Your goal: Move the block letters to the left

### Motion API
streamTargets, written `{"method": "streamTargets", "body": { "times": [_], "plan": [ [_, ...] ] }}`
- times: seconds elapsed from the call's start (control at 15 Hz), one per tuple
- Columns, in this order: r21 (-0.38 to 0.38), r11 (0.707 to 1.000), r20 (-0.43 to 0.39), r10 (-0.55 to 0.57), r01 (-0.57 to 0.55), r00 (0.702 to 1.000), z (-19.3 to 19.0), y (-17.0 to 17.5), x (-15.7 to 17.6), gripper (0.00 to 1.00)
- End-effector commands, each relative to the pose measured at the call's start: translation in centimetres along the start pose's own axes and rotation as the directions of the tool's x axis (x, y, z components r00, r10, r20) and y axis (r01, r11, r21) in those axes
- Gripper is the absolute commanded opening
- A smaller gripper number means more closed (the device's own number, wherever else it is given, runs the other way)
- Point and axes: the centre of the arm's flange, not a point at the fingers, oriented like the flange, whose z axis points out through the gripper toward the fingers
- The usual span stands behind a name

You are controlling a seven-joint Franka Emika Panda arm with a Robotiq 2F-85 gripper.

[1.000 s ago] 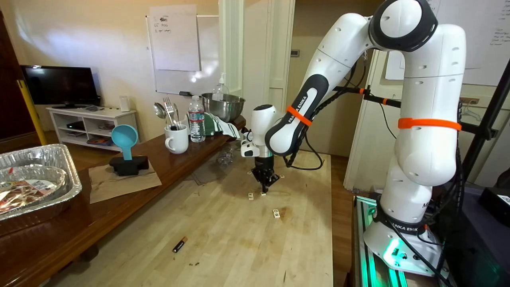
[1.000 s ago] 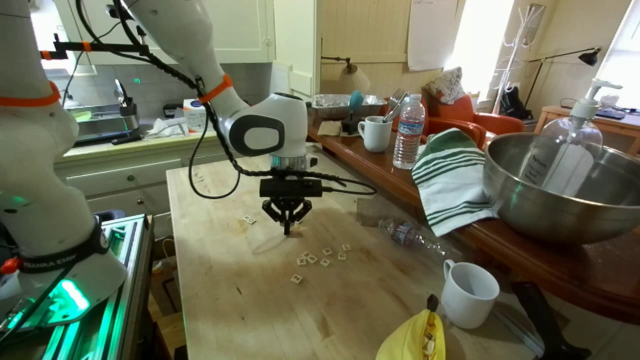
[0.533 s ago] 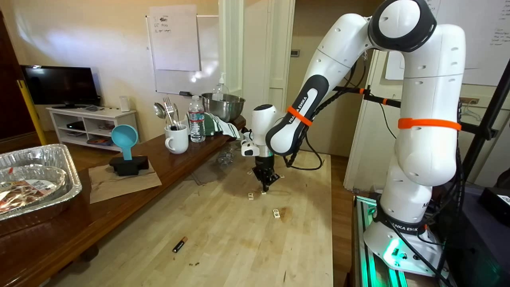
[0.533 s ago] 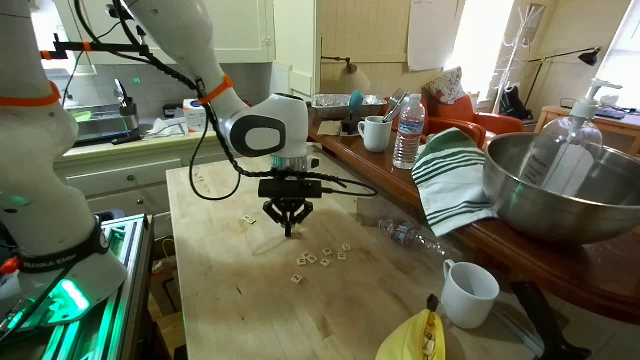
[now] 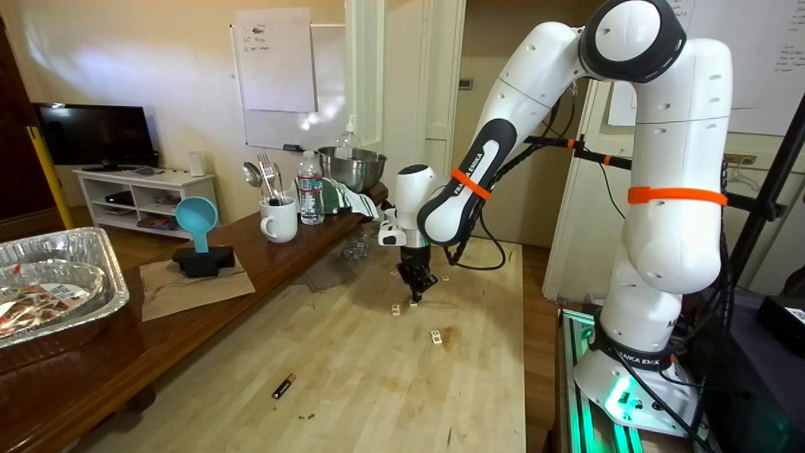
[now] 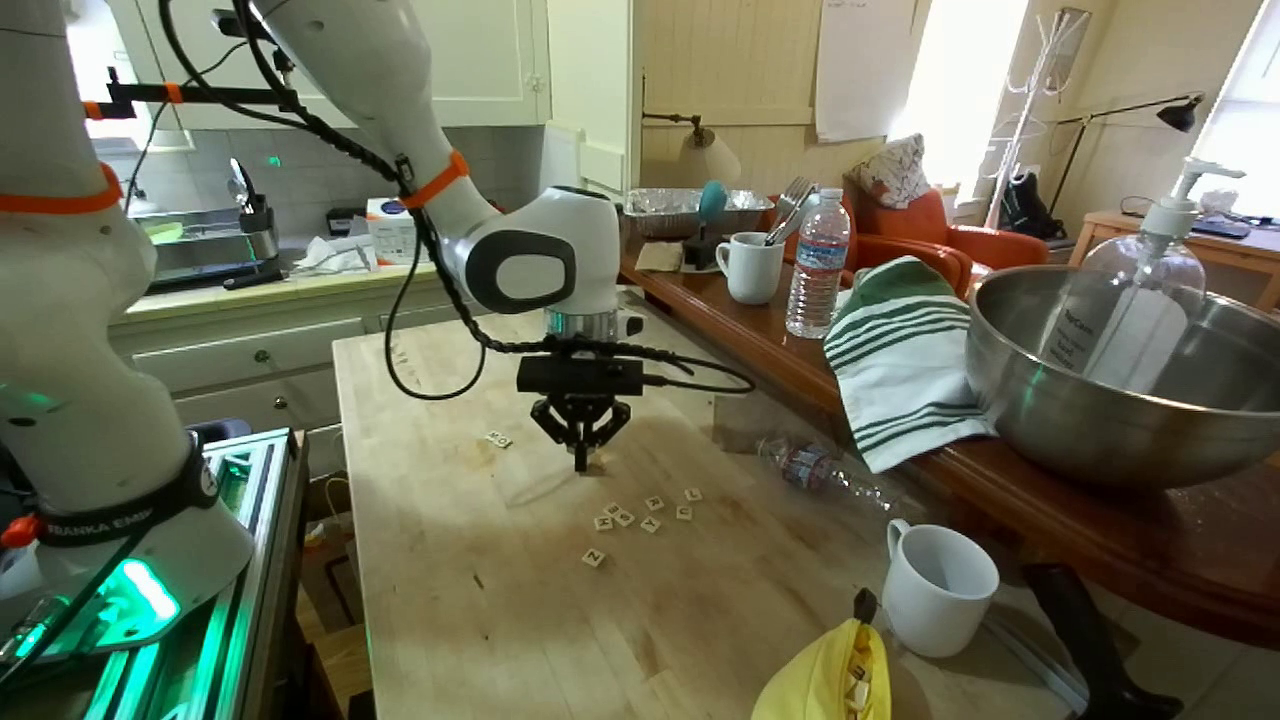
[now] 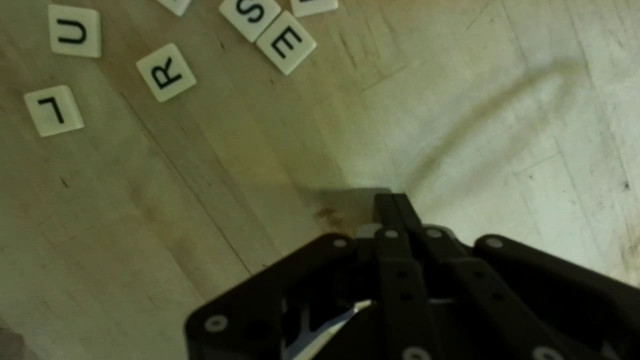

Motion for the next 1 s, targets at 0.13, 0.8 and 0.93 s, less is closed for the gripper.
{"method": "streamTargets", "body": {
  "times": [0.13, 0.8, 0.93],
  "plan": [
    [-0.028, 0.999, 0.004, 0.025, -0.025, 1.0, 1.4, 0.9, 1.0, 0.0],
    [-0.035, 0.998, 0.0, 0.058, -0.058, 0.998, 1.6, 1.9, 1.7, 0.0],
    [-0.035, 0.998, -0.002, 0.06, -0.06, 0.998, 1.6, 1.9, 1.9, 0.0]
  ]
}}
